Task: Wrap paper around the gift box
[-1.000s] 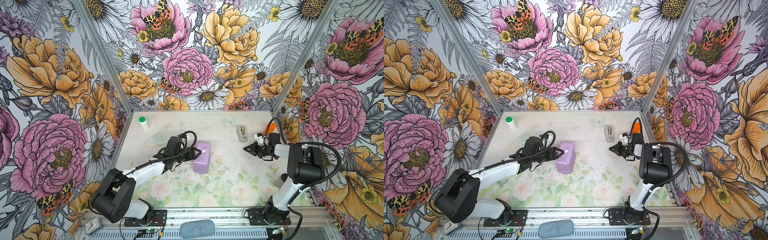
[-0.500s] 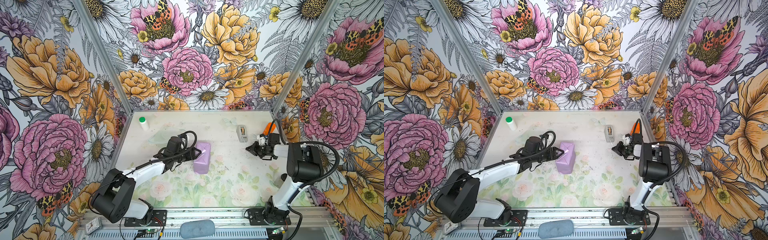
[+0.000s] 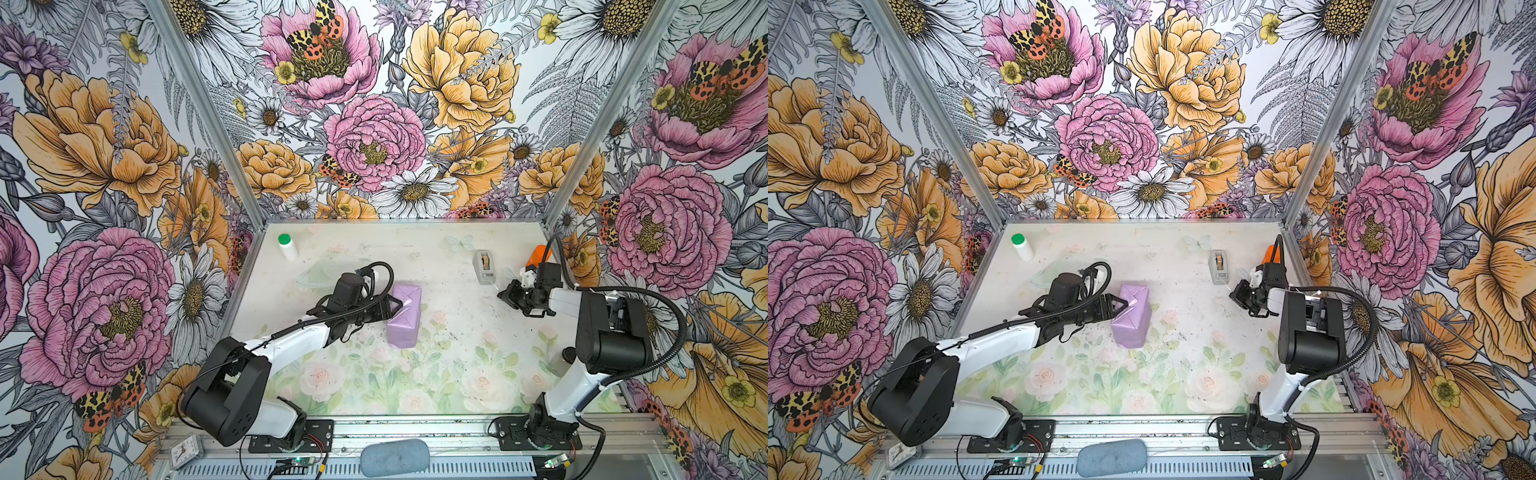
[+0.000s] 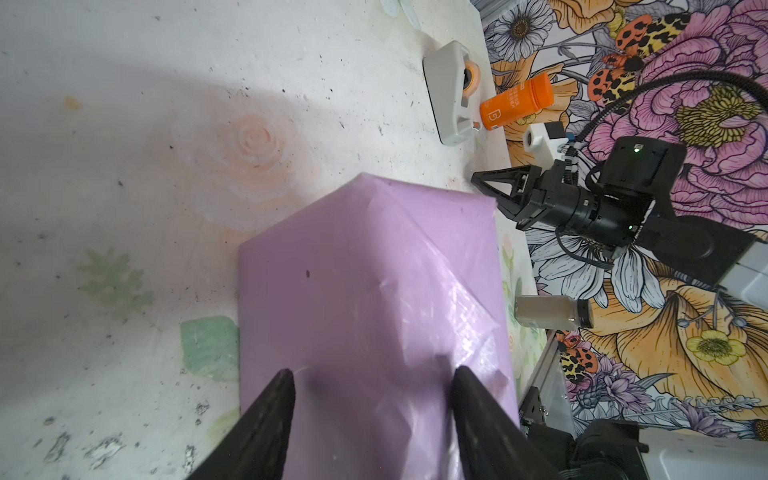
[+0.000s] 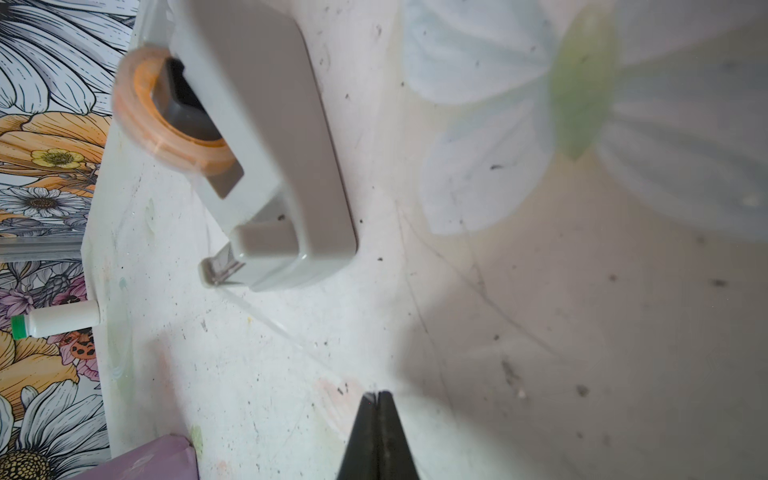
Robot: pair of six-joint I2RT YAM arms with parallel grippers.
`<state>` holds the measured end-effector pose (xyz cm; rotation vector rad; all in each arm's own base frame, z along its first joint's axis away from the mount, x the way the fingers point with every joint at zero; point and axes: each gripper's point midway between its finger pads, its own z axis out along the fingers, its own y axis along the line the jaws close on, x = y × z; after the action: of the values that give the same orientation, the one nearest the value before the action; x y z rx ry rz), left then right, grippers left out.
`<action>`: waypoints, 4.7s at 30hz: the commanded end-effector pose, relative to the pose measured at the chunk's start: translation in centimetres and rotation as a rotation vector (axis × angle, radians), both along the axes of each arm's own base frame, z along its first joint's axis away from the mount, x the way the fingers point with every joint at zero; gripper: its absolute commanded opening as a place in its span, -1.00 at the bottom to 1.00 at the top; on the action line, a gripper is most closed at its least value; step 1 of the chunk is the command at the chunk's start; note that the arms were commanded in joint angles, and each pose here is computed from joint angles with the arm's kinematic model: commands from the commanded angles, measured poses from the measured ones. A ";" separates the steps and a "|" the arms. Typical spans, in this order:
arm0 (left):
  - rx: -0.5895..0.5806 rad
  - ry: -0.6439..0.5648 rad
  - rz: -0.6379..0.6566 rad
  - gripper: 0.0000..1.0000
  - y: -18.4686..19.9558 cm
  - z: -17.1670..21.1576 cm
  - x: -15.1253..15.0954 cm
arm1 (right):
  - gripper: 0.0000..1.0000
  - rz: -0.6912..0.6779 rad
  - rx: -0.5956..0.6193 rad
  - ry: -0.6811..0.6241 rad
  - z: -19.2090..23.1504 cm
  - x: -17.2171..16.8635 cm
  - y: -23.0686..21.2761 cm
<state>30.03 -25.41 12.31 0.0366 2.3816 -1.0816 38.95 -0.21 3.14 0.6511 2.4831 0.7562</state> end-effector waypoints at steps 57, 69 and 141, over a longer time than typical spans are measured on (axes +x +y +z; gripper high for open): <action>0.124 0.037 -0.013 0.22 0.1 -2.0 -1.0 | -1.00 1.078 0.062 -0.211 13.4 -12.1 30.1; 0.125 0.032 -0.015 0.22 0.2 -1.9 -1.0 | -1.00 0.999 0.055 -0.133 12.2 -12.1 29.1; 0.080 -0.039 -0.025 0.32 -0.5 0.6 -0.4 | -0.79 0.909 0.147 0.109 10.7 -12.4 28.3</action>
<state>29.94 -25.88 12.77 0.0958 2.3937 -1.0107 25.63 28.12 13.51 -0.4825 2.8147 1.2597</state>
